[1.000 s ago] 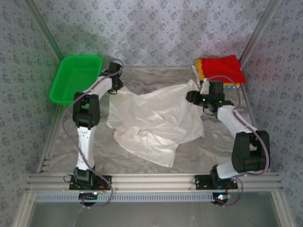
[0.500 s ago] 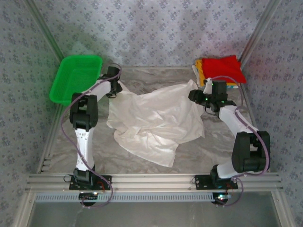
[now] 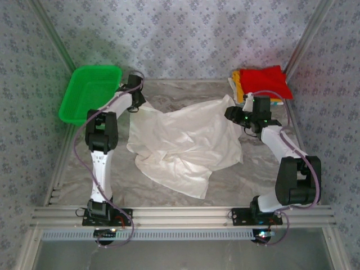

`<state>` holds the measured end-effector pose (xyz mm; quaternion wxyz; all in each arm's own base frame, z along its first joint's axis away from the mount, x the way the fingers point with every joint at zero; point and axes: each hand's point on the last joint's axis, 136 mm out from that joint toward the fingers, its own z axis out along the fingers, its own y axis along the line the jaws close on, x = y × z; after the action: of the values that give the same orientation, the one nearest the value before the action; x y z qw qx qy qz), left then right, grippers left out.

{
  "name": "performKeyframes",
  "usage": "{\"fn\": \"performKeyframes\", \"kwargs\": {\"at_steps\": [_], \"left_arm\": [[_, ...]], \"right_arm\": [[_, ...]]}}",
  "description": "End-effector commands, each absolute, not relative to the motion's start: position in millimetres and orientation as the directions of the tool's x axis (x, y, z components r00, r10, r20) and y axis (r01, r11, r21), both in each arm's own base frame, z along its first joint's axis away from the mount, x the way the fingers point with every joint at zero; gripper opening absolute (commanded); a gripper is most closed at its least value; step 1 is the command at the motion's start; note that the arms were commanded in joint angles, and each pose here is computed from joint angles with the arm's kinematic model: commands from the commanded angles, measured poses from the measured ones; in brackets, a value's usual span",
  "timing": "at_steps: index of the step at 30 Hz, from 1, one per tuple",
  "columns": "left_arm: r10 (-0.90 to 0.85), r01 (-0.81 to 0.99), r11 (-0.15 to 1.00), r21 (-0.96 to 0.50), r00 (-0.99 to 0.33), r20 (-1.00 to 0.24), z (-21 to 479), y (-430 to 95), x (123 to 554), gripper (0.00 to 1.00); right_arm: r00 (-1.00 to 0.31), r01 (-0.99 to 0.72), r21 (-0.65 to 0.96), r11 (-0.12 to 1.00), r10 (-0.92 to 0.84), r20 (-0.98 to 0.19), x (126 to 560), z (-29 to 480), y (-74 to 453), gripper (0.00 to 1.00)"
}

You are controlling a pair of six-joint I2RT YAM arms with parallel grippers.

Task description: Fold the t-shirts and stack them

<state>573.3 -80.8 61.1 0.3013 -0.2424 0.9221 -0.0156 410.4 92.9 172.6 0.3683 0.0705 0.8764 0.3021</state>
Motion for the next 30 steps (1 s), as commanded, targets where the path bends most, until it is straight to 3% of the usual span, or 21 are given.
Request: {"fn": "performKeyframes", "kwargs": {"at_steps": [1,11,12,15,16,17,24,26,30], "left_arm": [[-0.403,-0.411,0.903,-0.128,-0.702,-0.588,82,-85,581,0.00],[-0.245,-0.218,0.968,-0.125,-0.709,-0.661,115,-149,639,0.00],[-0.238,-0.191,0.971,-0.145,-0.703,-0.670,115,-157,646,0.04],[-0.234,-0.122,0.971,-0.207,-0.674,-0.701,120,-176,659,0.61],[-0.224,-0.099,0.972,-0.213,-0.664,-0.714,125,-182,661,0.71],[-0.216,-0.087,0.974,-0.212,-0.655,-0.724,131,-184,661,0.74],[-0.095,-0.042,0.995,-0.087,-0.589,-0.802,226,-178,633,0.78],[-0.140,-0.031,0.988,-0.152,-0.598,-0.789,238,-175,624,0.73],[-0.377,0.048,0.889,-0.455,-0.486,-0.789,253,-160,592,0.66]], "right_arm": [[-0.709,-0.115,0.601,0.791,0.358,-0.607,409,181,94,0.43],[-0.711,-0.113,0.609,0.785,0.364,-0.601,411,181,95,0.43],[-0.712,-0.113,0.612,0.783,0.365,-0.599,411,180,95,0.43],[-0.715,-0.114,0.617,0.779,0.367,-0.595,411,180,96,0.43],[-0.716,-0.114,0.619,0.777,0.368,-0.594,411,181,96,0.44],[-0.716,-0.115,0.619,0.777,0.367,-0.593,411,181,96,0.44],[-0.718,-0.110,0.606,0.788,0.358,-0.597,416,180,98,0.44],[-0.721,-0.096,0.582,0.807,0.347,-0.600,419,175,98,0.44],[-0.784,-0.010,0.456,0.890,0.276,-0.556,422,152,97,0.45]]}}
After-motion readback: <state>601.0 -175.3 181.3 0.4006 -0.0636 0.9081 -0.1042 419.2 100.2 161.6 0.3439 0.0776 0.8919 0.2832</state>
